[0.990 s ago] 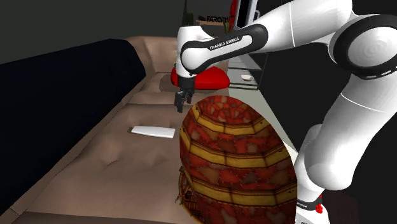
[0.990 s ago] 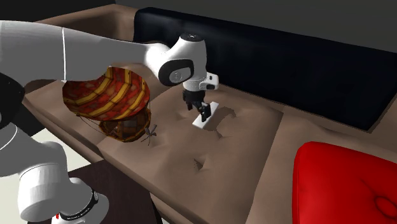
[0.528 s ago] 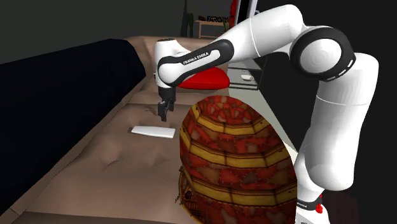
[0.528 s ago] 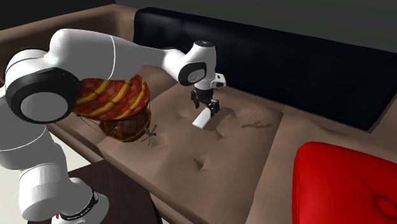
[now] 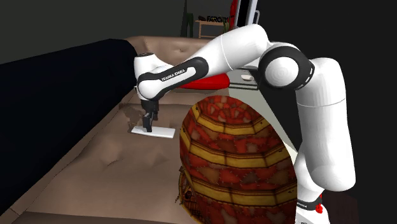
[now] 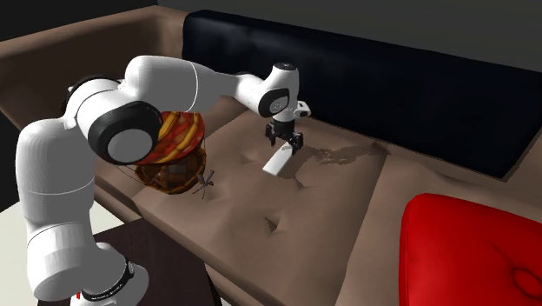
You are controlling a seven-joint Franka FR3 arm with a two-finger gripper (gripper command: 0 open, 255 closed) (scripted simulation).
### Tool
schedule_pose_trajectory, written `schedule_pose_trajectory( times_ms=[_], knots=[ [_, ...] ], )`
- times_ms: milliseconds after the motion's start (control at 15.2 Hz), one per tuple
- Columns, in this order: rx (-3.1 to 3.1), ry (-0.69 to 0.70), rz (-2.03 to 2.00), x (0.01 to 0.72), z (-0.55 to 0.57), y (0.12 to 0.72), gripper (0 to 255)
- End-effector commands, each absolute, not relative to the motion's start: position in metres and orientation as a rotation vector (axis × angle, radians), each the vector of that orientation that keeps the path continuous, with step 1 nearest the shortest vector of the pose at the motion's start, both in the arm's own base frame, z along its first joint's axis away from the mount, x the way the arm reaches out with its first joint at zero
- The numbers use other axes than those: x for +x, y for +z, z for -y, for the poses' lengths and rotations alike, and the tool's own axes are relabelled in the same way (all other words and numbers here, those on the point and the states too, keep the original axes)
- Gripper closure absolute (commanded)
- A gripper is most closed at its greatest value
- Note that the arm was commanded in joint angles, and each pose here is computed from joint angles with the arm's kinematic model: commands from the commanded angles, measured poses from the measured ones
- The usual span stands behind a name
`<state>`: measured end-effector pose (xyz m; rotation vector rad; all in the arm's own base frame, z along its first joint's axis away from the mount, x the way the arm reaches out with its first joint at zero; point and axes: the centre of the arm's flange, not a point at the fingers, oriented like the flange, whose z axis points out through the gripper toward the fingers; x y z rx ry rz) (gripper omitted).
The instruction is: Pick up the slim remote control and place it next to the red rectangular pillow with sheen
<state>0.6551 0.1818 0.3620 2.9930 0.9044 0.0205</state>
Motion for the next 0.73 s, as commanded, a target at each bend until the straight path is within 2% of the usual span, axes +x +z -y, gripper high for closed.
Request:
schedule_pose_trajectory(
  times_ms=[0,330,660],
  knots=[
    [2.99,0.021,-0.913,0.657,-0.184,0.352,0],
    [2.99,0.021,-0.913,0.657,-0.184,0.327,0],
    [2.99,0.021,-0.913,0.657,-0.184,0.327,0]
  ],
)
